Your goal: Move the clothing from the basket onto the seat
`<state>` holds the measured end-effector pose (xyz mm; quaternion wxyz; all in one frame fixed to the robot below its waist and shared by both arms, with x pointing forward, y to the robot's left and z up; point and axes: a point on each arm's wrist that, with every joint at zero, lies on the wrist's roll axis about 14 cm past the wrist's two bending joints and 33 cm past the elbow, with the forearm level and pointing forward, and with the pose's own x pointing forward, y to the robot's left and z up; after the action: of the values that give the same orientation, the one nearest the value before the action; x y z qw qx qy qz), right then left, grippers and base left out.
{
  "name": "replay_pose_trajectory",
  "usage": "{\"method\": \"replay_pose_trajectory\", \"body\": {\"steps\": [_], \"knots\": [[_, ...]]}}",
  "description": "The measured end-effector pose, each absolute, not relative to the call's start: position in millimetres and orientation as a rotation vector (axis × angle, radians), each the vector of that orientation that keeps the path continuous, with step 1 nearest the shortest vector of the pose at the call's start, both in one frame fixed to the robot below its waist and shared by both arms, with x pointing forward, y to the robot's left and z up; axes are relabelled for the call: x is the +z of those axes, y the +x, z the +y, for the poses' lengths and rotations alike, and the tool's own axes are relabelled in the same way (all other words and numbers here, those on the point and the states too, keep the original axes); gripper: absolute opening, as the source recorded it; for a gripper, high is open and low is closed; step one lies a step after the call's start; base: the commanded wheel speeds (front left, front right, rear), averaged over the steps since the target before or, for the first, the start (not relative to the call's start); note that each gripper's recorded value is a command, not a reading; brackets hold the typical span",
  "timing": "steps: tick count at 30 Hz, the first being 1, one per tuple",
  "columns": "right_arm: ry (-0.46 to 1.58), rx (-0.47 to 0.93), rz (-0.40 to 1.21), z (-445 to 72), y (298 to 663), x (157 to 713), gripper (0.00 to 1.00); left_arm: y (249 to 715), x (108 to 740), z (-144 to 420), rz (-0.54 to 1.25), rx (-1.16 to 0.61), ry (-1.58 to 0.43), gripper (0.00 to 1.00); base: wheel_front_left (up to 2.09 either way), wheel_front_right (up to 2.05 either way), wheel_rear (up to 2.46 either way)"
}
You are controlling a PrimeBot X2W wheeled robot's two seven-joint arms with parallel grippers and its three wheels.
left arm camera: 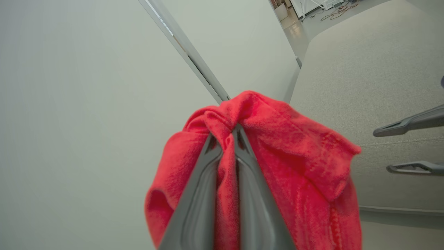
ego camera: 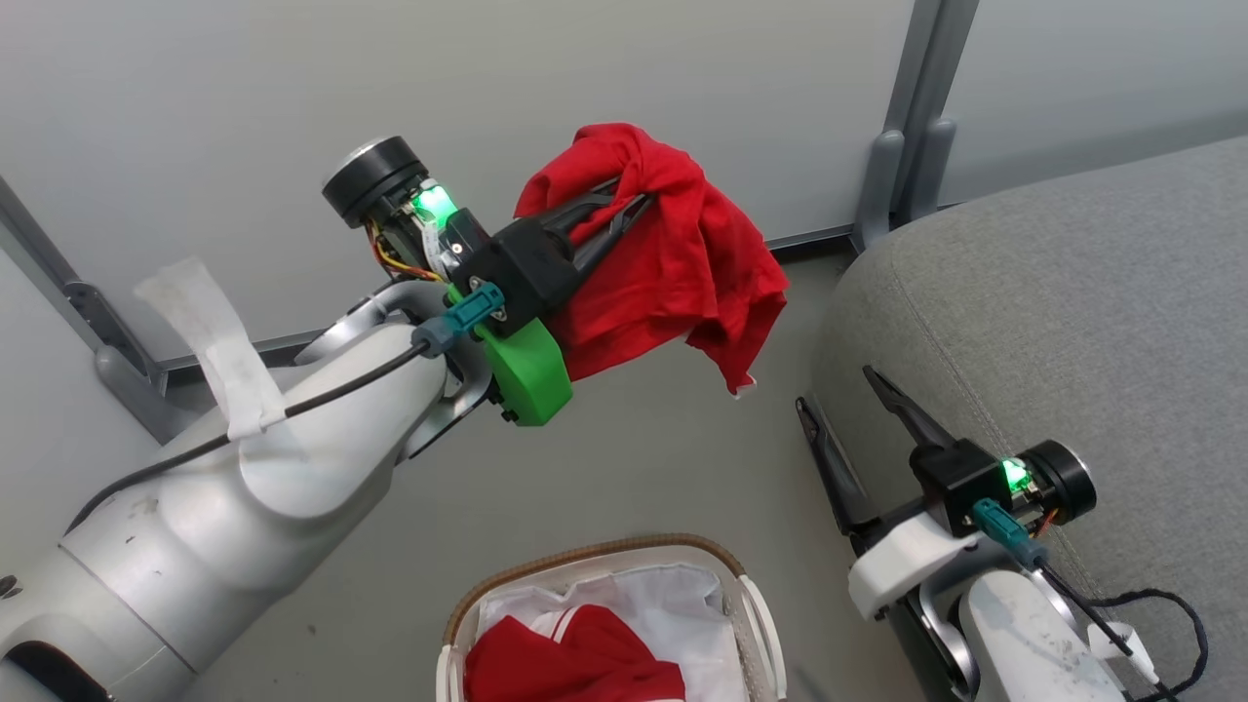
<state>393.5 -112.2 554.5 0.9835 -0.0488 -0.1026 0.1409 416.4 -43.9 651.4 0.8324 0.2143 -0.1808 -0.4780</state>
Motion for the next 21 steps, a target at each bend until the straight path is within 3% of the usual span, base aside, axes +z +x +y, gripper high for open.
{"method": "replay_pose_trajectory", "body": {"steps": [17,18,19,21], "knots": [[-0.252,0.462,-0.229,-57,431,572,1.00,395,631,-39,-0.320,-1.048,0.447,0.00,0.00,0.00,0.00],[-0.252,0.474,-0.234,-54,431,574,0.93,394,628,-38,-0.310,-1.045,0.438,0.00,0.00,0.00,0.00],[-0.251,0.481,-0.236,-52,430,575,0.52,394,626,-37,-0.303,-1.043,0.434,0.00,0.00,0.00,0.00],[-0.249,0.499,-0.229,-48,429,574,0.28,394,621,-35,-0.284,-1.037,0.423,0.00,0.00,0.00,0.00]]}}
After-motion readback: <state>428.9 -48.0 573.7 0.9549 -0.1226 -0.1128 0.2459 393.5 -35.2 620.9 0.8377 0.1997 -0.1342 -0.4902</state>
